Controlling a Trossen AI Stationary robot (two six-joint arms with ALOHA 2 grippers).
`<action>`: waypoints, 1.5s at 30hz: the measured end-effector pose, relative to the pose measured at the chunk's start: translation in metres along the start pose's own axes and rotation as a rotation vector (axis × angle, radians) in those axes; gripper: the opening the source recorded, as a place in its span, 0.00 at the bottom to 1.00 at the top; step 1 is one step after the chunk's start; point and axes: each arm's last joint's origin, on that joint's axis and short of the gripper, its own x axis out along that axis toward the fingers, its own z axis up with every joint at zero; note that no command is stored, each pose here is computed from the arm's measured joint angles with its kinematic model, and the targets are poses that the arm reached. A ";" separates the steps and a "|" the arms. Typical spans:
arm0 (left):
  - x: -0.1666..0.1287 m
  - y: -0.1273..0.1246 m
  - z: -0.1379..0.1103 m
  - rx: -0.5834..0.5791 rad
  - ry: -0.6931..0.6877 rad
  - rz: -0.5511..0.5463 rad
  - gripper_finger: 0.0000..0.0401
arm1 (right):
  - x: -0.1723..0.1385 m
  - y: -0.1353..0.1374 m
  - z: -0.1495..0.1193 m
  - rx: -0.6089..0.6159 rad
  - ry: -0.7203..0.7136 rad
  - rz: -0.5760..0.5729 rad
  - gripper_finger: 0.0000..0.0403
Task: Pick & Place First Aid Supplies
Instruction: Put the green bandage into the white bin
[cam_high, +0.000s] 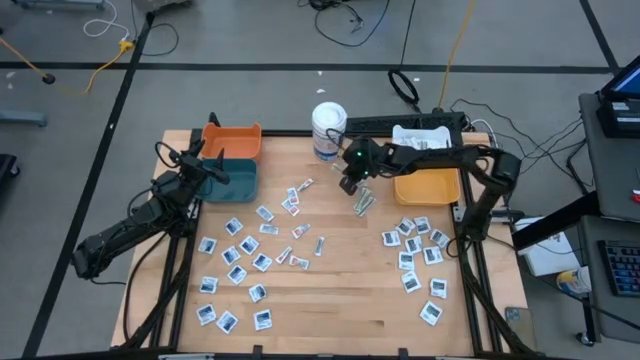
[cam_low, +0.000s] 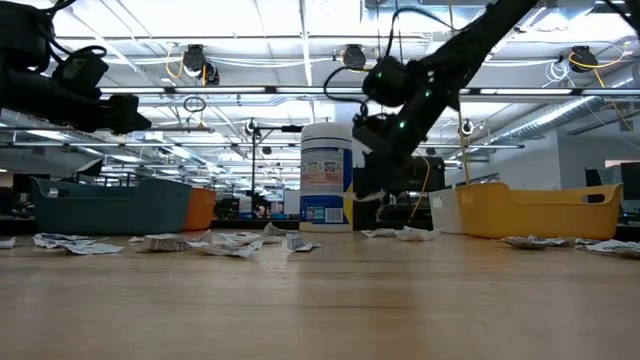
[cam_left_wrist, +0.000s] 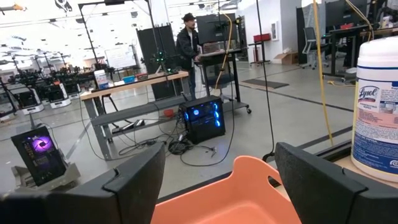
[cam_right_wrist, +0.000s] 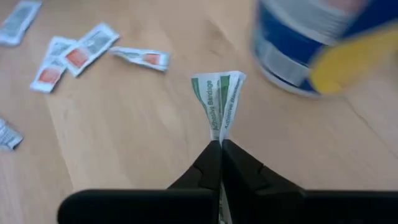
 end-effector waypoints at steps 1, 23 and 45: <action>0.000 0.000 0.000 0.000 0.000 0.000 0.77 | -0.007 0.002 0.001 0.012 -0.006 -0.023 0.00; 0.000 0.000 0.000 0.000 0.000 0.000 0.77 | -0.104 -0.008 -0.016 0.294 -0.131 -0.606 0.00; 0.000 0.000 0.000 0.000 0.000 0.000 0.77 | -0.114 -0.141 -0.057 0.629 0.054 -0.783 0.00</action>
